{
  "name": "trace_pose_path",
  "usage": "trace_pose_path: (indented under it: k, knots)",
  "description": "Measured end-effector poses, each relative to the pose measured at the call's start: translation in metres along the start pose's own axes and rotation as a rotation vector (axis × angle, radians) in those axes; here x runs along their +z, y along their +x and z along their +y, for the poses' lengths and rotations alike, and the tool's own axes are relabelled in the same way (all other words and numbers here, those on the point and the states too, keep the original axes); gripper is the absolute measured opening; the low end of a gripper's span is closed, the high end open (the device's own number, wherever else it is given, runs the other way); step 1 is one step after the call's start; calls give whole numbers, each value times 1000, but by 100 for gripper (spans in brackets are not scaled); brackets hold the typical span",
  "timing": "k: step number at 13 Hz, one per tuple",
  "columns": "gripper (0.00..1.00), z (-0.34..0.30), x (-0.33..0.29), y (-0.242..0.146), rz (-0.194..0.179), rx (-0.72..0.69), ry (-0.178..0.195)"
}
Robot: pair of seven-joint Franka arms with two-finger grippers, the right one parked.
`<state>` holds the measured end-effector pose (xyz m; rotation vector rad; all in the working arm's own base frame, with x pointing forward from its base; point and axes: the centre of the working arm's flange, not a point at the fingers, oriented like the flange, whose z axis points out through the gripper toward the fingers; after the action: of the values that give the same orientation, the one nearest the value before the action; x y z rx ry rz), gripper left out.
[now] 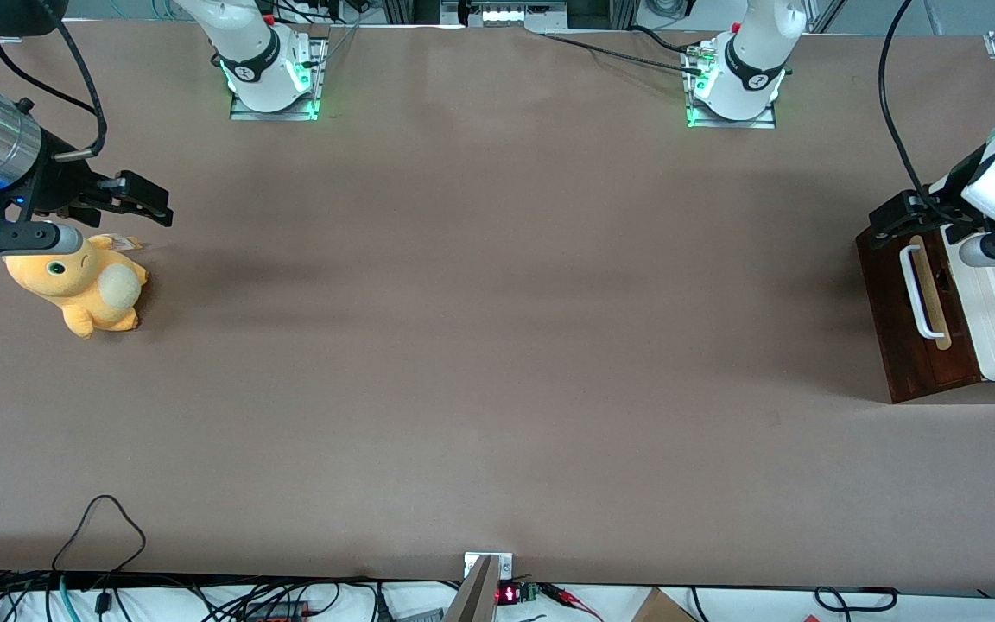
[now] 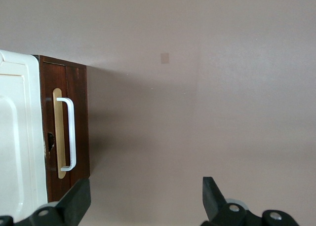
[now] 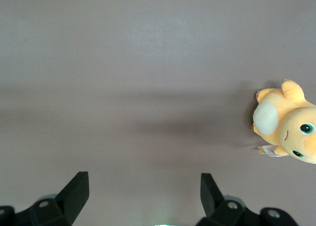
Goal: Open lower drawer with left arm only
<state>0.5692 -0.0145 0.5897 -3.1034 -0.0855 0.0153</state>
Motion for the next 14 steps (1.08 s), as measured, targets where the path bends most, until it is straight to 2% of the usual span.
trace_pose_path:
  k: [3,10,14]
  knots:
    - [100,0,1,-3,-28,0,3]
    - [100,-1,0,-3,-31,5,1]
    - [100,-1,3,-7,-61,22,3]
